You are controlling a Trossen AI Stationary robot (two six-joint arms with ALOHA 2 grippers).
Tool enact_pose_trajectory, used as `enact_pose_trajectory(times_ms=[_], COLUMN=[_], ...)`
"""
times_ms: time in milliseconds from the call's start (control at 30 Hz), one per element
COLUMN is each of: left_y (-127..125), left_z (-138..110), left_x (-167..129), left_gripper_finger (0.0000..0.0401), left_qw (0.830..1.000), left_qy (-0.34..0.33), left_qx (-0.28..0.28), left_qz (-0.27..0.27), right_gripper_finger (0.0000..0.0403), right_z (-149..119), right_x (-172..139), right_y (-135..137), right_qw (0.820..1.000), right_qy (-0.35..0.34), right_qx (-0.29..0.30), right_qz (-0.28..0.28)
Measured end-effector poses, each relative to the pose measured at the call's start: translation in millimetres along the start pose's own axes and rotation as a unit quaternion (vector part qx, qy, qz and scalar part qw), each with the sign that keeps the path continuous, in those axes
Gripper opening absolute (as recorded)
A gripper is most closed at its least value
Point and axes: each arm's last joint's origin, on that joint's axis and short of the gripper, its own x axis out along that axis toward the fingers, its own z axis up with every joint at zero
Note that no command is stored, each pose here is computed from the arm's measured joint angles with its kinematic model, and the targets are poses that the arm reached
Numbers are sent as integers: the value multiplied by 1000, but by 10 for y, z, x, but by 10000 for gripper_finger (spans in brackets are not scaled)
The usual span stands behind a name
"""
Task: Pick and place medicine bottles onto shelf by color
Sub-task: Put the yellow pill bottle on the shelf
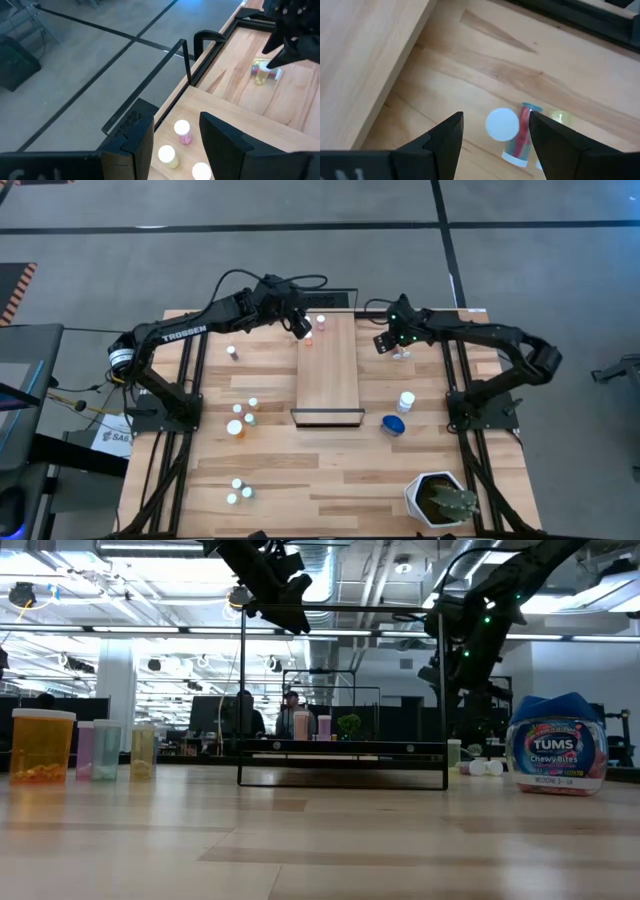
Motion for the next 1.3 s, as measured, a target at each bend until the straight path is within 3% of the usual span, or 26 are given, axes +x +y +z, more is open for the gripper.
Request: enact_pose_trajectory(times_ms=[700, 833, 1133, 1300], left_y=[1, 1, 1, 0], left_z=[1, 2, 2, -13], left_x=[-1, -1, -1, -3], left_gripper_finger=[148, 148, 148, 148], left_qw=[1000, 1000, 1000, 1000], left_qy=[-1, -1, -1, 7], left_qx=[10, 10, 15, 17], left_qz=[1, 1, 1, 0], right_gripper_finger=[245, 220, 120, 116], right_z=[-51, -54, -53, -28], right_x=[354, 357, 353, 319], right_y=[11, 9, 10, 29], right_qw=[998, 998, 998, 998], right_qy=[43, 43, 42, 49], right_qx=[7, 7, 7, 12], right_qz=[-38, -39, -39, -42])
